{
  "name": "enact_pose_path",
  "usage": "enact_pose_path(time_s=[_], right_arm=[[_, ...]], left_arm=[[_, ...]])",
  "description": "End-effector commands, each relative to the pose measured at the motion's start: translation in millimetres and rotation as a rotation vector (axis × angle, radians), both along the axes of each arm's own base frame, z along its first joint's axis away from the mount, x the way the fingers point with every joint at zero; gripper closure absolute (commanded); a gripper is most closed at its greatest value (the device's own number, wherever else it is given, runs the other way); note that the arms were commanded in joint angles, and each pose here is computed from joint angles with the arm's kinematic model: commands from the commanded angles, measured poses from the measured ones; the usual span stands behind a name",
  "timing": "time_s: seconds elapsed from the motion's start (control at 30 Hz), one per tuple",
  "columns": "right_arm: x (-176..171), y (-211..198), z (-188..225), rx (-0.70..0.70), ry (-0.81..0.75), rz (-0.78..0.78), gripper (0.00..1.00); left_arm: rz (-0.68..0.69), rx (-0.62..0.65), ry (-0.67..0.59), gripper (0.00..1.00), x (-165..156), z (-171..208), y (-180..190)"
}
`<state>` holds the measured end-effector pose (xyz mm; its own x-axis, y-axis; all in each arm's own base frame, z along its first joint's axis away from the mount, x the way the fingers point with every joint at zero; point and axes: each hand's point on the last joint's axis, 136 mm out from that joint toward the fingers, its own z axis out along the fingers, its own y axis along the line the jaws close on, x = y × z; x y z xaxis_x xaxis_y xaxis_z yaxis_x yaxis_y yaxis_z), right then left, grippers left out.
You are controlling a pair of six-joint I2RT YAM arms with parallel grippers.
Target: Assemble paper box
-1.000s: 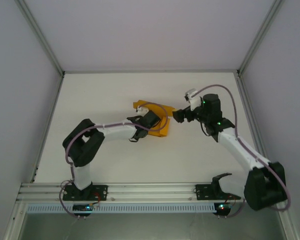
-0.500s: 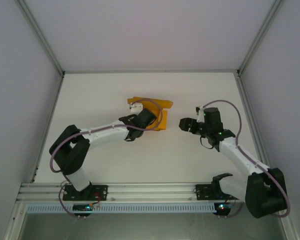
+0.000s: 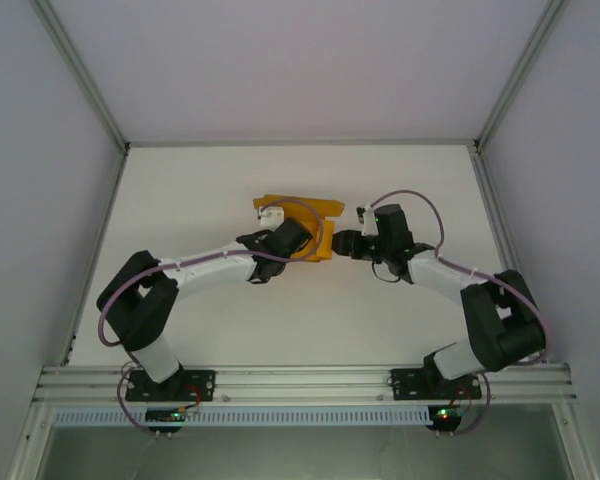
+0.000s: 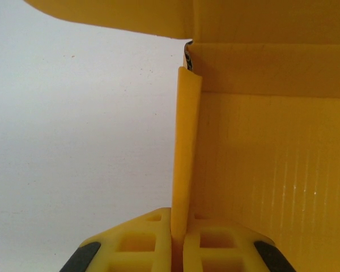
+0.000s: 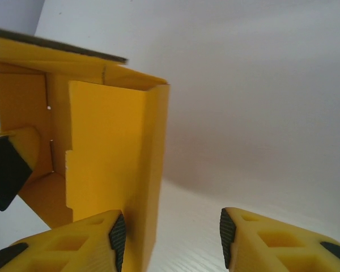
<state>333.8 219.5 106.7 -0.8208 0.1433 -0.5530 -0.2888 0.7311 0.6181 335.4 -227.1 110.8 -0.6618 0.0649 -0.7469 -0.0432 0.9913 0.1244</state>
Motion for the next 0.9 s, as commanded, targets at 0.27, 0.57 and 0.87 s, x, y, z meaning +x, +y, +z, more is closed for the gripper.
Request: enact_pose_path(time_s=[0.27,0.57,0.87], right_arm=[[12.0,42.0,1.9,0.095,0.025,0.031,0.59],[11.2,14.7,-43.0,-0.319,0.069,-0.206,0.72],[4.9,1.3,-76.1,-0.472,0.150,-0.239,0.82]], left_arm=[[0.010,-0.012,0.047,1.00,0.1,-8.6,-11.6],[0.014,-0.054,0.129,1.00,-2.1,-27.4,-26.2],[0.033,-0.044,0.188,1.00,-6.0,-50.5,-27.1]])
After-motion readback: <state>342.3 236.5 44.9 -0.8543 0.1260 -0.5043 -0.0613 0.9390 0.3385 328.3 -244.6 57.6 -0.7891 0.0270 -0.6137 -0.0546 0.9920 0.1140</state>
